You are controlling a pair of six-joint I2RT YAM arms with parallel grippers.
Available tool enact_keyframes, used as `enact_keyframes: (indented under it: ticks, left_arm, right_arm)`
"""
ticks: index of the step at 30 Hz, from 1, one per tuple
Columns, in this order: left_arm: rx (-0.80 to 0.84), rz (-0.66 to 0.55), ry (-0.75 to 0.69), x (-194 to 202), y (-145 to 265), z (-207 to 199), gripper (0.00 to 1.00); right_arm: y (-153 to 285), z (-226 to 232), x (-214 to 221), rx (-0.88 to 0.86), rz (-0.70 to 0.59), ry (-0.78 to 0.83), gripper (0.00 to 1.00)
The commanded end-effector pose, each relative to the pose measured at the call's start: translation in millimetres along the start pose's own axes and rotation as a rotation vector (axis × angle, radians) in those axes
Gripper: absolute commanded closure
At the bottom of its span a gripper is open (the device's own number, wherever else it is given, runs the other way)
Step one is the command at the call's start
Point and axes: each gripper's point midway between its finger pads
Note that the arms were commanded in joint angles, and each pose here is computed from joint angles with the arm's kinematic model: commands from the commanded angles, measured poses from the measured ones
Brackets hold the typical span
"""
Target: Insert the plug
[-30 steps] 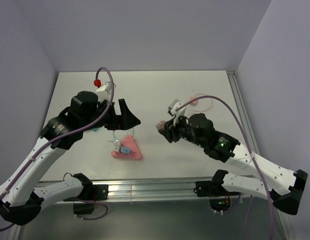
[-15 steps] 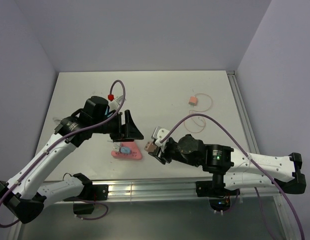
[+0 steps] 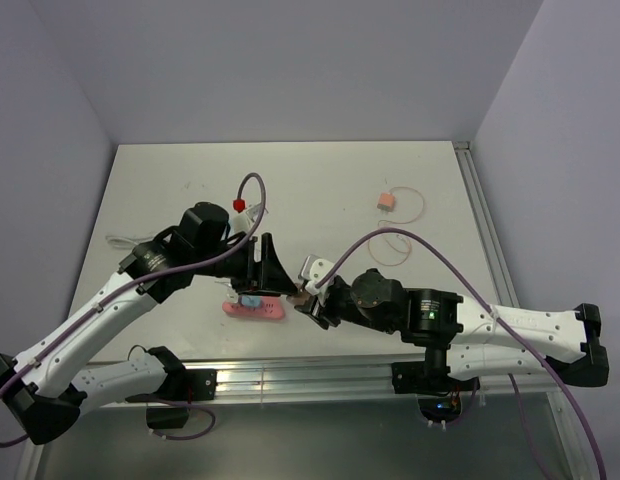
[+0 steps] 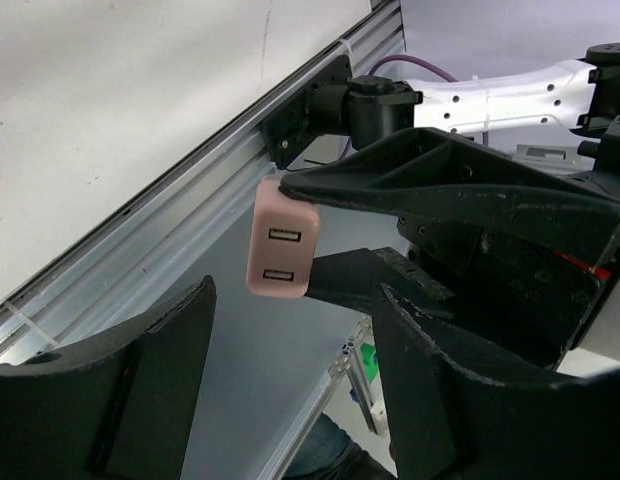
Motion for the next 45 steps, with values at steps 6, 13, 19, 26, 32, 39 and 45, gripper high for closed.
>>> enact_keyframes:
  ticks: [6,13,19,26,32,39,45]
  left_arm:
    - [-0.021,-0.018,-0.019,-7,-9,0,0.33]
    - [-0.026,0.000,-0.036,-5,-16,2,0.40]
    - [-0.007,0.033,-0.043,1,-19,-3,0.51]
    - [0.035,0.070,-0.049,12,-21,-7,0.78]
    - [0.042,0.061,-0.096,11,-22,-5,1.00]
    - [-0.037,-0.055,-0.254,-7,-12,6,1.00]
    - [-0.138,-0.104,-0.492,-24,-4,21,1.00]
  right_arm:
    - [4,12,-40,-0.053,-0.107,-0.007,1.00]
    - [4,15,-45,-0.067,-0.115,-0.006,1.00]
    - [1,15,-47,-0.059,-0.109,-0.001,1.00]
    - [-2,14,-46,-0.045,-0.102,-0.009,1.00]
    - [-2,10,-44,-0.013,-0.090,-0.071,0.62]
    - [19,-1,-43,0.028,-0.149,-0.209,0.00]
    - [41,-52,-37,0.201,-0.168,-0.481,0.00]
Point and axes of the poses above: each gripper's point midway between its finger pads, its own y axis back along the fingers, its own z axis along the line the jaws close on, x = y × z, and after that the axes turned 8 degrees about -y, right-handed
